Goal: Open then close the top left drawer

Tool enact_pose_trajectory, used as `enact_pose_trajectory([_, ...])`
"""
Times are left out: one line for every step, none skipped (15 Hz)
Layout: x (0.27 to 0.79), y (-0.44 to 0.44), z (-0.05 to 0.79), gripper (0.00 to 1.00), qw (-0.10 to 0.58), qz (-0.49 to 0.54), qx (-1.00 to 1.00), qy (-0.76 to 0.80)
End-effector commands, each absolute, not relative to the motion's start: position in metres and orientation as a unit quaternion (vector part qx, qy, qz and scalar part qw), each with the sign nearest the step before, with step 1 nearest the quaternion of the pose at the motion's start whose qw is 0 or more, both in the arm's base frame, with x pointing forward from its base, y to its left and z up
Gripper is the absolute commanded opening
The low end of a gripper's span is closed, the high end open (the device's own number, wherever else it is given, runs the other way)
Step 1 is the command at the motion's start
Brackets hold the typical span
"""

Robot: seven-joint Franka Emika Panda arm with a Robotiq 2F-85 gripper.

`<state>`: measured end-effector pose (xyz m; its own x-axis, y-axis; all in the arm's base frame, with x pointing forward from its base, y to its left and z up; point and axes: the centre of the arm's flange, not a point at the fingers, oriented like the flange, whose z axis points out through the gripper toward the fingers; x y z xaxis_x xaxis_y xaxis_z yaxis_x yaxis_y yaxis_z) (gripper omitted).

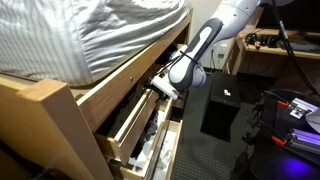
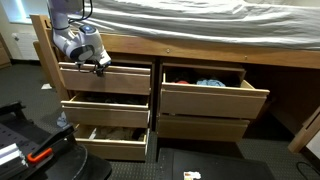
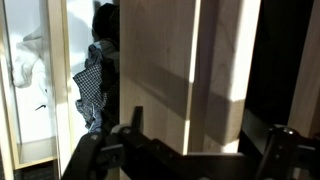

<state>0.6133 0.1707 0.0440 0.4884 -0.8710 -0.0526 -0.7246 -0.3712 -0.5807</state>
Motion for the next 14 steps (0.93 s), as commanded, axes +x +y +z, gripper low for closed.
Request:
enact_pose_trajectory([0.617,0.174,0.035,1.0,0.264,-0.132,-0.822,0.487])
enact_pose_trajectory([0.614,0.175,0.031,1.0,0.259,-0.129,-0.824,0.487])
enact_pose_trajectory([0.613,0.174,0.028,1.0,0.254,-0.125,-0.826,0.487])
enact_pose_trajectory([0.615,0.176,0.025,1.0,0.25,-0.123,-0.828,0.487])
enact_pose_trajectory([0.616,0.176,0.023,1.0,0.252,-0.122,-0.827,0.487])
enact_pose_trajectory([0.617,0.176,0.021,1.0,0.252,-0.125,-0.827,0.486])
enact_pose_trajectory([0.617,0.177,0.021,1.0,0.26,-0.126,-0.827,0.482])
enact_pose_trajectory([0.617,0.177,0.02,1.0,0.26,-0.131,-0.825,0.484])
enact_pose_trajectory([0.619,0.178,0.019,1.0,0.264,-0.131,-0.825,0.482])
enact_pose_trajectory([0.622,0.178,0.017,1.0,0.26,-0.127,-0.825,0.485])
enact_pose_trajectory([0.624,0.179,0.015,1.0,0.242,-0.117,-0.826,0.495])
enact_pose_trajectory([0.625,0.178,0.014,1.0,0.198,-0.092,-0.834,0.507])
enact_pose_trajectory([0.629,0.176,0.016,1.0,0.188,-0.085,-0.83,0.518])
enact_pose_trajectory([0.634,0.169,0.023,1.0,0.169,-0.081,-0.831,0.524])
